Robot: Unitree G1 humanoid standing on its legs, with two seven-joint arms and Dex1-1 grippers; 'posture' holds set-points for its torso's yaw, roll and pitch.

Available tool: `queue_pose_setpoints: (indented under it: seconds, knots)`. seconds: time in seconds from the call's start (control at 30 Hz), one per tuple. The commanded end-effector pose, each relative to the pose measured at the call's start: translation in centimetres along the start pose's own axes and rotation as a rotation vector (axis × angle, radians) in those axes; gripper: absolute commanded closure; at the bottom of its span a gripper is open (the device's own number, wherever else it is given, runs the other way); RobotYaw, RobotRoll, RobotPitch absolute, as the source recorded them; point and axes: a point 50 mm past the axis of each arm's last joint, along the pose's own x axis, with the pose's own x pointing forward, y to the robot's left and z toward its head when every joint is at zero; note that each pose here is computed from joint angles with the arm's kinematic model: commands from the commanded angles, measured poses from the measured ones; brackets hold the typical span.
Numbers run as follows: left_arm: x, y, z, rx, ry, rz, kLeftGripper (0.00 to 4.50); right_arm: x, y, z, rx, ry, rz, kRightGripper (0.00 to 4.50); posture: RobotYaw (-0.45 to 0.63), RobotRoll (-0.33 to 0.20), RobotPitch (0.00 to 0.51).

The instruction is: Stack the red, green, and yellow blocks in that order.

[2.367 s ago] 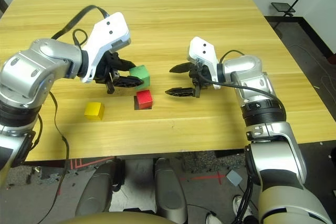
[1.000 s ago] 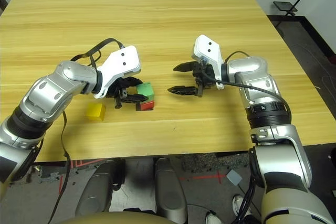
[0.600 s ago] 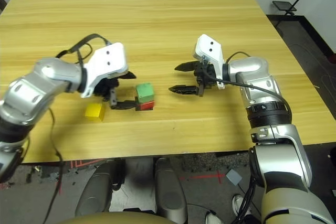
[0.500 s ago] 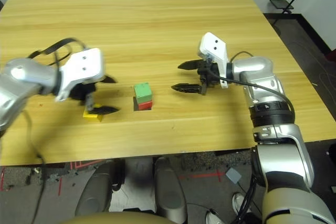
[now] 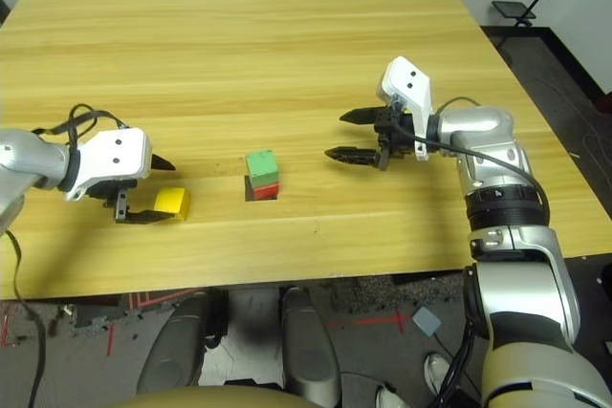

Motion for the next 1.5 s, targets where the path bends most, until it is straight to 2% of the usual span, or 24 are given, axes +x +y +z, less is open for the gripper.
queue_pose_setpoints:
  seconds: [0.03, 0.13, 0.2, 0.3, 0.4, 0.57, 0.67, 0.83, 1.1, 1.5]
  knots:
    - [0.5, -0.7, -0.3, -0.022, 0.015, -0.026, 1.02, -0.5, 0.0, -0.1, 0.002, 0.011, -0.016, 0.0, 0.18, 0.014, 0.185]
    - [0.4, -1.0, -0.4, -0.057, 0.031, -0.024, 2.06, -0.5, 0.0, -0.1, 0.003, 0.01, -0.017, 0.0, 0.18, 0.015, 0.184]
    - [0.0, -1.0, -0.1, -0.106, 0.028, -0.014, 2.51, -0.4, 0.0, 0.0, 0.004, 0.007, -0.018, 0.0, 0.19, 0.017, 0.179]
    - [-1.1, -0.3, 1.3, -0.173, 0.012, 0.012, 2.51, -0.3, -0.1, -0.1, 0.005, 0.006, -0.019, 0.0, 0.21, 0.023, 0.174]
    - [-2.4, 0.8, 4.0, -0.21, -0.023, 0.043, 2.51, -0.1, -0.1, -0.2, 0.006, 0.007, -0.02, 0.0, 0.22, 0.032, 0.168]
    - [-3.3, 1.9, 7.6, -0.225, -0.066, 0.069, 2.51, 0.3, 0.1, -0.5, 0.012, 0.002, -0.016, 0.0, 0.22, 0.044, 0.152]
    - [-3.1, 2.4, 10.3, -0.22, -0.113, 0.07, 2.51, 0.5, 0.5, -0.9, 0.021, -0.004, -0.01, 0.0, 0.22, 0.049, 0.142]
    - [-1.8, 2.7, 12.6, -0.2, -0.146, 0.057, 2.51, 0.5, 0.9, -1.2, 0.027, -0.003, -0.012, 0.0, 0.2, 0.053, 0.129]
    - [0.9, 2.7, 13.3, -0.187, -0.158, 0.025, 2.51, 0.1, 1.6, -1.8, 0.045, 0.004, -0.019, 0.0, 0.16, 0.062, 0.141]
    - [3.1, 3.6, 13.5, -0.148, -0.146, 0.026, 2.51, 0.0, 2.5, -2.5, 0.074, 0.005, -0.024, 0.0, 0.14, 0.079, 0.154]
